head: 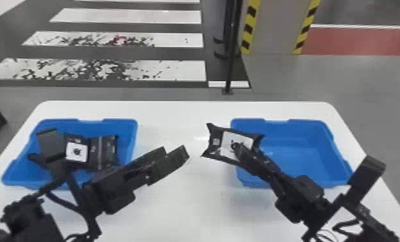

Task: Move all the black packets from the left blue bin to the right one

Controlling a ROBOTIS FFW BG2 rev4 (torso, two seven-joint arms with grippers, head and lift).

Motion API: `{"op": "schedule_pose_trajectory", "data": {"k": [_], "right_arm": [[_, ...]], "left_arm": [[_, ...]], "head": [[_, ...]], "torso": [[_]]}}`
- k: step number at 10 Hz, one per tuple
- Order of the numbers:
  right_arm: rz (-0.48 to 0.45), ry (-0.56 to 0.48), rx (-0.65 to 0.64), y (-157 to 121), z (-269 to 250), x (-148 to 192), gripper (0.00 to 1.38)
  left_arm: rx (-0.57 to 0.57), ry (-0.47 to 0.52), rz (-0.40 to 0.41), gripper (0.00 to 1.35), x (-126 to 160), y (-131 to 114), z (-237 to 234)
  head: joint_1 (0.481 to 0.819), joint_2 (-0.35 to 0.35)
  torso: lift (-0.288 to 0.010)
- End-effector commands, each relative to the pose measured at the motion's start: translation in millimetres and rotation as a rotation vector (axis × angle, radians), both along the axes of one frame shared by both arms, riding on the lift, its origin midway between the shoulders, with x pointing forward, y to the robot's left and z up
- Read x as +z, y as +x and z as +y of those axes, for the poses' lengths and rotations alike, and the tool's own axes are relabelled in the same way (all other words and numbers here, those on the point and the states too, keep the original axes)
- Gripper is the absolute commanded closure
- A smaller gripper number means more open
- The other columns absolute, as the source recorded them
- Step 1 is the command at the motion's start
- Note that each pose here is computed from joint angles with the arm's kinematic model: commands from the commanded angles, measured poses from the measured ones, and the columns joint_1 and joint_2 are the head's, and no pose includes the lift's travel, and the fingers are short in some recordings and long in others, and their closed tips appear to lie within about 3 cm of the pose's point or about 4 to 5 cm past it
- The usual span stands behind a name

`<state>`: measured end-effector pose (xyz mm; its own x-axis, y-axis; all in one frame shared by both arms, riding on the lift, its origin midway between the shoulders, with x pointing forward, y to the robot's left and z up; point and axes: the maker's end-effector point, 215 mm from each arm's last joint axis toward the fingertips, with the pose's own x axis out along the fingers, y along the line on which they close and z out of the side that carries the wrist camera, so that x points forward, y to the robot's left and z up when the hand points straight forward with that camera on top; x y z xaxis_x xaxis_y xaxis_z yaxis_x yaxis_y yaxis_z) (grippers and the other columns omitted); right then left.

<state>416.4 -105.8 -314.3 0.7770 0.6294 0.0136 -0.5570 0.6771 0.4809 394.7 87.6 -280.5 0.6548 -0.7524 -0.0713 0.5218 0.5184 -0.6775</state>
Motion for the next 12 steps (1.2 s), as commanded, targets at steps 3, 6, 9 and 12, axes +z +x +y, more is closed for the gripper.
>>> {"op": "schedule_pose_trajectory", "data": {"k": [3,6,9,12], "right_arm": [[0.057,-0.135,-0.056,49.4,-38.6,-55.7,1.28],[0.105,-0.264,-0.158,89.1,-95.3,-97.2,1.28],[0.126,-0.297,-0.279,107.8,-148.5,-107.9,1.09],[0.062,-0.295,-0.301,92.8,-143.0,-85.2,0.05]], "left_arm": [[0.067,-0.018,-0.001,0.15,-1.1,-19.8,16.2],[0.122,-0.010,-0.078,0.15,20.5,-27.9,23.8],[0.157,-0.009,-0.073,0.15,19.9,-33.8,33.8],[0.198,0.061,-0.088,0.15,14.0,-24.8,54.0]], "head": [[0.695,-0.036],[0.695,-0.076],[0.695,-0.152],[0.695,-0.162]], "torso": [[-0.140],[-0.140],[-0.140],[-0.140]]}}
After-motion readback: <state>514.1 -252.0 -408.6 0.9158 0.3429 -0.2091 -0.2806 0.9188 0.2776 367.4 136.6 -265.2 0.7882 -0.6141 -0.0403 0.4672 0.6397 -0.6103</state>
